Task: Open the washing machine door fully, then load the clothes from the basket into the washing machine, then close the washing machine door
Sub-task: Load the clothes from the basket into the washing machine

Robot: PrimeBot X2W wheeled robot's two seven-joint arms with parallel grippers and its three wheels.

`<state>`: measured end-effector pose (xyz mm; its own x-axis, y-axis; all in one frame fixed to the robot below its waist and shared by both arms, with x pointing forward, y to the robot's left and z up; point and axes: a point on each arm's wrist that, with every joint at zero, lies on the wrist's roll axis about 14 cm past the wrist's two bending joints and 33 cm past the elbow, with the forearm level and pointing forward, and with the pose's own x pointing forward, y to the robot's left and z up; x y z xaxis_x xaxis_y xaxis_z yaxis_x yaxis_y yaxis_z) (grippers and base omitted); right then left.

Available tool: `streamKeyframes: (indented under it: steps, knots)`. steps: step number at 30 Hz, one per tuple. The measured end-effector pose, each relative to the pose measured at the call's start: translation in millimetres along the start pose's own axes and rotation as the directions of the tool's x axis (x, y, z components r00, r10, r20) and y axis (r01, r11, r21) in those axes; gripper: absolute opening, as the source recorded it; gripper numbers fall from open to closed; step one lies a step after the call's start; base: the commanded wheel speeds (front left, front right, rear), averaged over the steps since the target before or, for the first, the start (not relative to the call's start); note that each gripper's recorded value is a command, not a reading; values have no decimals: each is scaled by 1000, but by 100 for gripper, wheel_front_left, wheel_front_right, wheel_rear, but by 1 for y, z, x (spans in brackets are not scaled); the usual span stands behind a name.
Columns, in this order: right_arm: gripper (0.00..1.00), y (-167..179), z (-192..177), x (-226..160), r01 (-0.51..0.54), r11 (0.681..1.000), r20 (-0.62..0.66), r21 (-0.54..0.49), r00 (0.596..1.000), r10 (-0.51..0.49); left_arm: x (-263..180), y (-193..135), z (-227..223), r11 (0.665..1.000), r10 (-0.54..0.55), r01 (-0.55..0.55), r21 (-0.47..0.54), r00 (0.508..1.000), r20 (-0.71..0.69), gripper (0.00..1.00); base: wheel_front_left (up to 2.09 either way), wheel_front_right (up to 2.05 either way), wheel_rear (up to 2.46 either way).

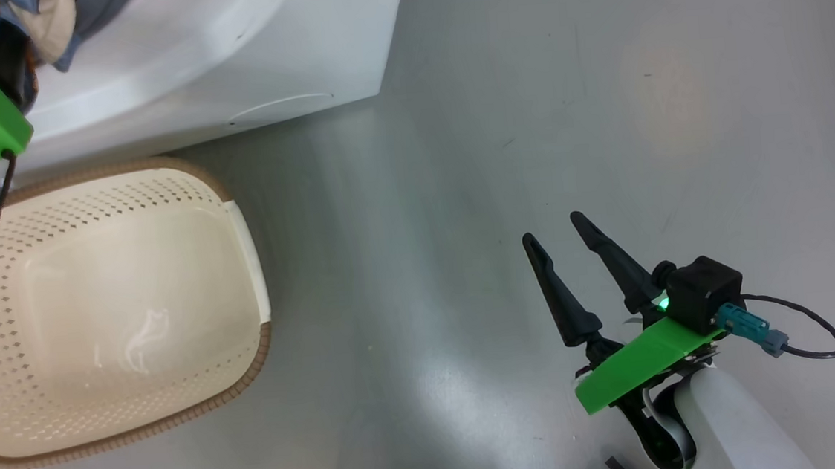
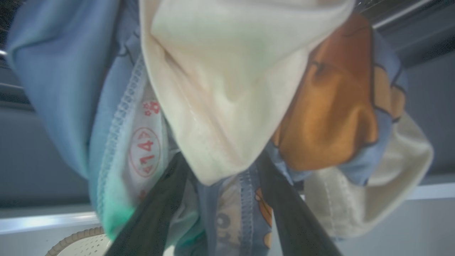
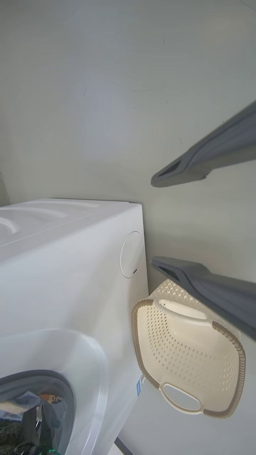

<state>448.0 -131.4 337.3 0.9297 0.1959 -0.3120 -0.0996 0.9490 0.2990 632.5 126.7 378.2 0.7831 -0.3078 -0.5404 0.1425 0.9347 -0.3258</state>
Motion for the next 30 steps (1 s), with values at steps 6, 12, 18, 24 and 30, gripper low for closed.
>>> streamKeyframes:
  steps: [6,12,18,24,30]
  knots:
    - [100,-5,-3,-2,16,1000,-7,15,1000,-16,8,-6,1,1000,-21,21,-3,999,30,0,0,0,0]
    - [100,-5,-4,0,15,1000,-9,17,1000,-15,5,-6,19,999,-22,17,34,989,149,0,0,0,0]
    - [100,-2,-5,2,8,1000,-11,24,1000,-8,1,-5,50,996,-18,-6,86,960,279,0,0,0,0]
    - [100,-5,-9,1,15,1000,-20,26,1000,-15,-2,-5,81,990,-34,-24,137,911,412,0,0,0,0]
    - [100,-8,-13,0,25,999,-32,28,999,-24,3,-8,95,987,-60,-17,161,883,465,0,0,0,0]
